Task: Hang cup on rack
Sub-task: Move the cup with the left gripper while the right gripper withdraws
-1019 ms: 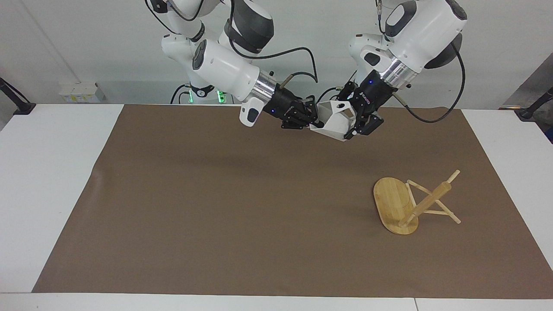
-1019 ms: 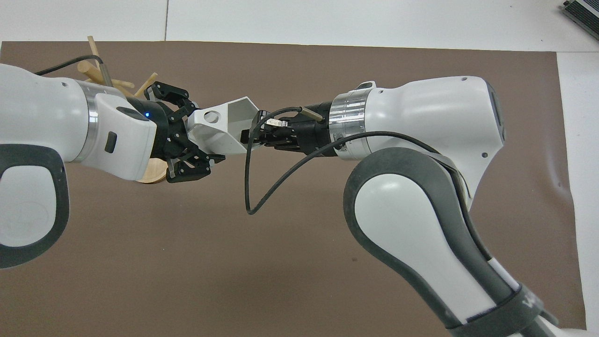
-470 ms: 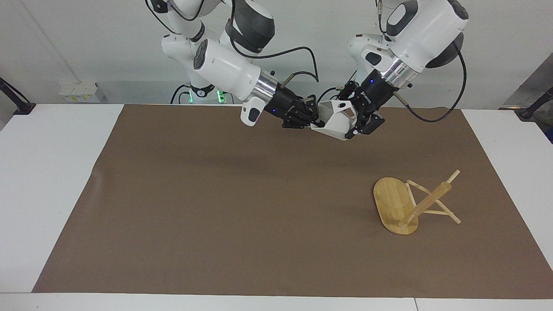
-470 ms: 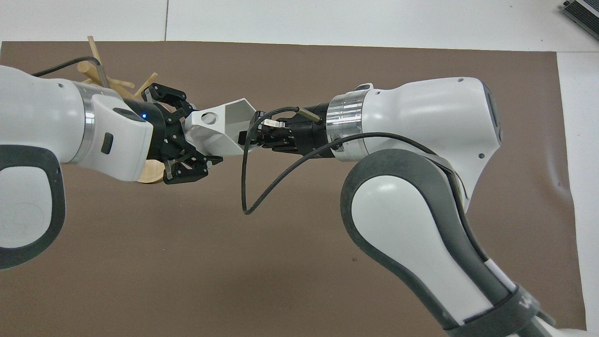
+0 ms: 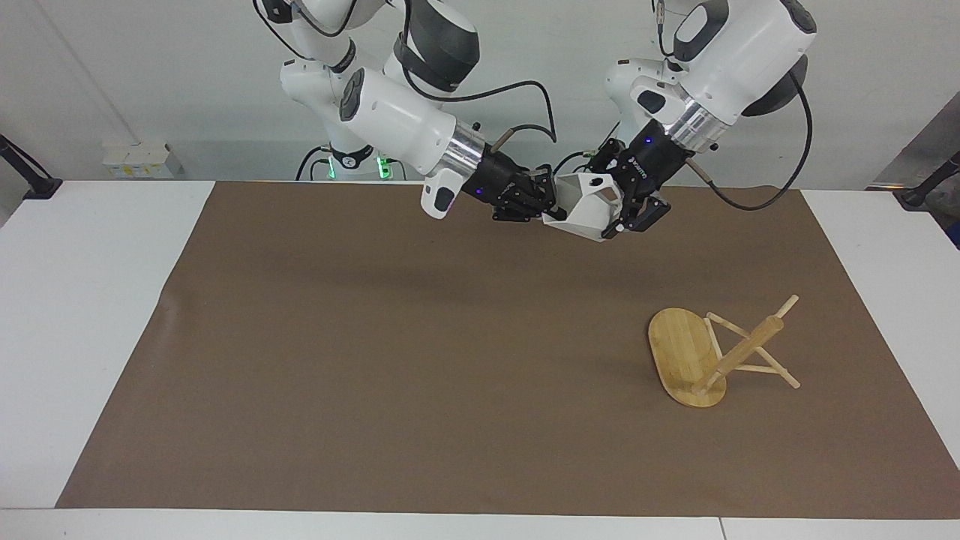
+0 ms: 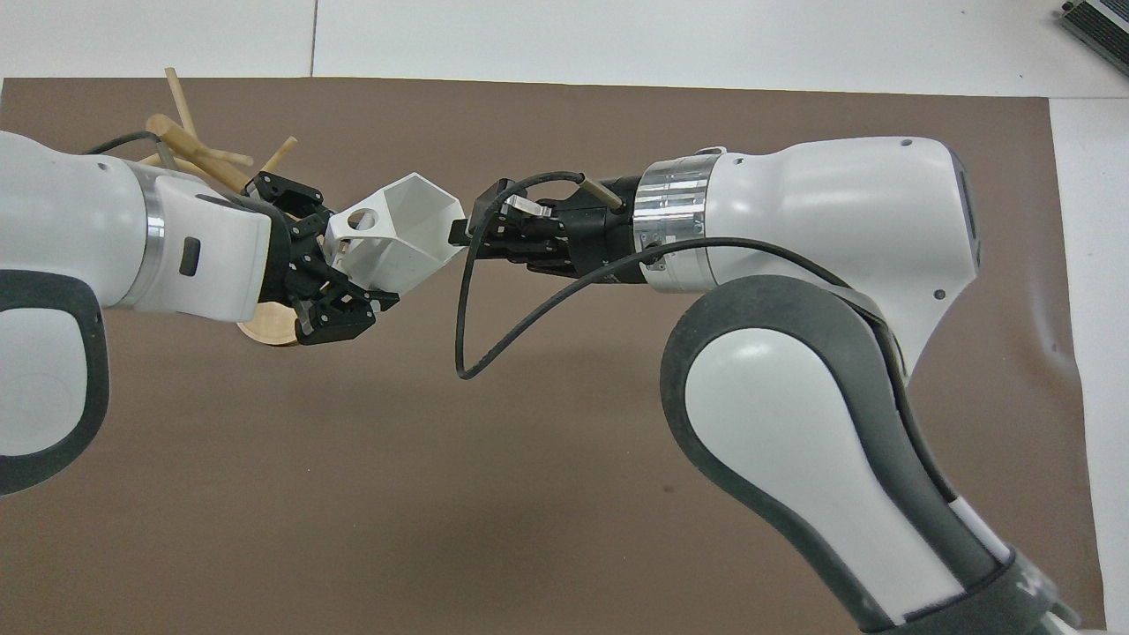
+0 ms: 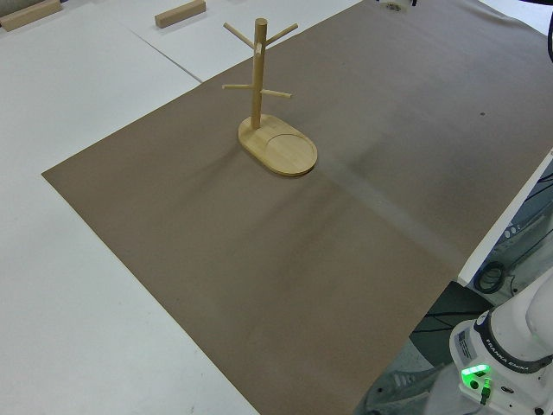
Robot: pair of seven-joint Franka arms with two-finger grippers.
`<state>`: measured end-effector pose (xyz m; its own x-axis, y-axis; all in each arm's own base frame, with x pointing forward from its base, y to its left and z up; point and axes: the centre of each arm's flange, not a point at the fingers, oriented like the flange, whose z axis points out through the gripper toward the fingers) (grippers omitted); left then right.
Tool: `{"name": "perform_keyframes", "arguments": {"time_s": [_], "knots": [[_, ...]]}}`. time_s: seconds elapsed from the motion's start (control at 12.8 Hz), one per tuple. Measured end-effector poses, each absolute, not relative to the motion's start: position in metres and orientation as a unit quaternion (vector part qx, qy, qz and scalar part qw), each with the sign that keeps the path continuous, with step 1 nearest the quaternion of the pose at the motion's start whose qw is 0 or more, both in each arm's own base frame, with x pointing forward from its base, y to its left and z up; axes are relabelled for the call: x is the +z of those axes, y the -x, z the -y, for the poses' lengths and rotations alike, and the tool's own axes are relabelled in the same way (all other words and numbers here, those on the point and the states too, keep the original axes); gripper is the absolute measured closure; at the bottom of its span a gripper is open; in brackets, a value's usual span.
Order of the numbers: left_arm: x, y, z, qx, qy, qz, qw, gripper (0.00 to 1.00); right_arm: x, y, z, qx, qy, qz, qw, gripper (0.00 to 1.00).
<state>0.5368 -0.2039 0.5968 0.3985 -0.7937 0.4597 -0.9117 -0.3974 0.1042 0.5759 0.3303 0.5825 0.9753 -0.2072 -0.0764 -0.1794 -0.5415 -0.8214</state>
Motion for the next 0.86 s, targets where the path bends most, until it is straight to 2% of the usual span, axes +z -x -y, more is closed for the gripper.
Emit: {"name": "perform_keyframes", "arguments": {"time_s": [0.31,0.47,0.63,0.71,0.78,0.86], "knots": [[0.595,-0.537,0.202,0.163,-0.831,0.504,0.166,0.27,0.585,-0.576,-0.329,-0.015,0.877,-0.114,0.467,0.62],[0.594,-0.537,0.201,0.148,-0.856,0.473,0.147,0.27,0.589,-0.581,-0.308,-0.031,0.888,-0.110,0.444,0.41],[0.593,-0.537,0.201,0.135,-0.881,0.433,0.133,0.27,0.600,-0.587,-0.253,-0.044,0.923,-0.091,0.372,0.19],[0.592,-0.537,0.200,0.130,-0.891,0.417,0.127,0.27,0.607,-0.588,-0.220,-0.054,0.939,-0.083,0.331,0.11],[0.591,-0.537,0.198,0.125,-0.898,0.405,0.117,0.27,0.616,-0.588,-0.184,-0.068,0.952,-0.072,0.291,0.10],[0.589,-0.538,0.195,0.120,-0.904,0.396,0.111,0.27,0.622,-0.587,-0.153,-0.078,0.960,-0.059,0.262,0.03]]}}
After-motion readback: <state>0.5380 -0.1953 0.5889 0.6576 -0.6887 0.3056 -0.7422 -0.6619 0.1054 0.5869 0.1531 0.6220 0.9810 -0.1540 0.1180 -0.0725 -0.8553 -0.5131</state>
